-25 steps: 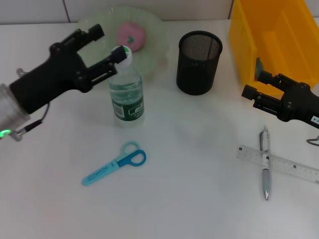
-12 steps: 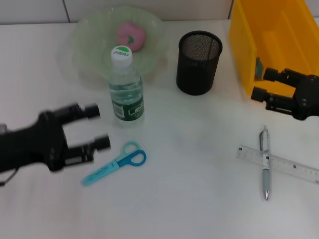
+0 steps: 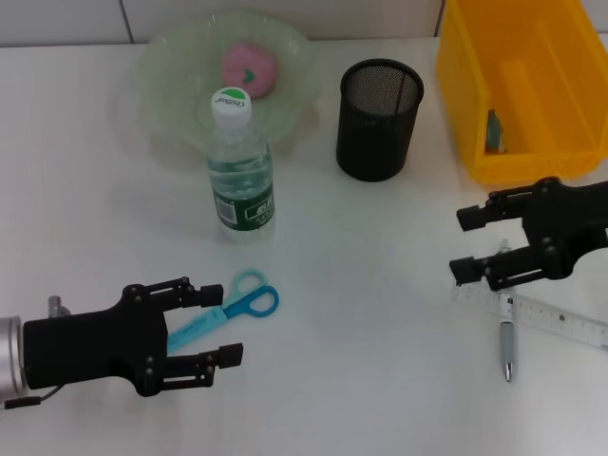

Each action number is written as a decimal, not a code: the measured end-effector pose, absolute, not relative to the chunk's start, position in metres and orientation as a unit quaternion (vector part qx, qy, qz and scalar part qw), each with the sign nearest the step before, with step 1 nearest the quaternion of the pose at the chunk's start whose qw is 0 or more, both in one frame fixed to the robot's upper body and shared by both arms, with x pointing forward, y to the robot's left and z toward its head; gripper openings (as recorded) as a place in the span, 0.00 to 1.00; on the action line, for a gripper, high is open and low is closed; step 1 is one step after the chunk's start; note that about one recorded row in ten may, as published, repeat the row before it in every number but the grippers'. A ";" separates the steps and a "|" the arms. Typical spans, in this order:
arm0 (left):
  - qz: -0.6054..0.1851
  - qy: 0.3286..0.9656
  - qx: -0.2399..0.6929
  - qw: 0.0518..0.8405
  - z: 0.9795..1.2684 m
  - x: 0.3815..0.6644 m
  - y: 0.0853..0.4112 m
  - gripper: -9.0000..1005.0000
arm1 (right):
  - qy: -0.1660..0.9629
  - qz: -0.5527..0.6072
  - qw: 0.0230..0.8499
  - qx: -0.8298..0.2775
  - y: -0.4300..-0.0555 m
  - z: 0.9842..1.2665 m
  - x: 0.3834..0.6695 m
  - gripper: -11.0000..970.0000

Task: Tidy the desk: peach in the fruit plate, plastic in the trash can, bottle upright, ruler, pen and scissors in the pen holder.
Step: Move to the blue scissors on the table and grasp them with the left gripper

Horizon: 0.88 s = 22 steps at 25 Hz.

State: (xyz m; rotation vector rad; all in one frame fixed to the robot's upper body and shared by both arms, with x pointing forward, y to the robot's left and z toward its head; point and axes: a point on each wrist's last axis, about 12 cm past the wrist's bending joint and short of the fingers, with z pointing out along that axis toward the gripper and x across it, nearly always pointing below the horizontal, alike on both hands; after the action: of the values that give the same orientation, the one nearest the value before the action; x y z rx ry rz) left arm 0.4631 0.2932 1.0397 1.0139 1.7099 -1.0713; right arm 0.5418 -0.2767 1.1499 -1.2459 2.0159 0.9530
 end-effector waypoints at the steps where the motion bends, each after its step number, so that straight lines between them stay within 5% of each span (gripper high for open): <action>1: -0.429 0.685 0.406 0.427 1.040 0.463 0.293 0.78 | 0.755 0.357 0.289 -0.467 -0.277 1.150 0.542 0.81; 10: -0.427 0.686 0.404 0.428 1.040 0.464 0.295 0.78 | 0.788 0.249 0.186 -0.532 -0.234 1.166 0.556 0.81; 22: -0.440 0.712 0.375 0.399 1.047 0.472 0.299 0.78 | 0.778 0.200 0.171 -0.570 -0.204 1.164 0.565 0.81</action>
State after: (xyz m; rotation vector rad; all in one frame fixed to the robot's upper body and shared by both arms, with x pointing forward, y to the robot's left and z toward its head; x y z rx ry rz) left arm 0.4719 0.2987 1.0475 0.9501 1.8018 -1.1130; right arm 0.5652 -0.2044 1.1641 -1.6195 2.2094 0.5669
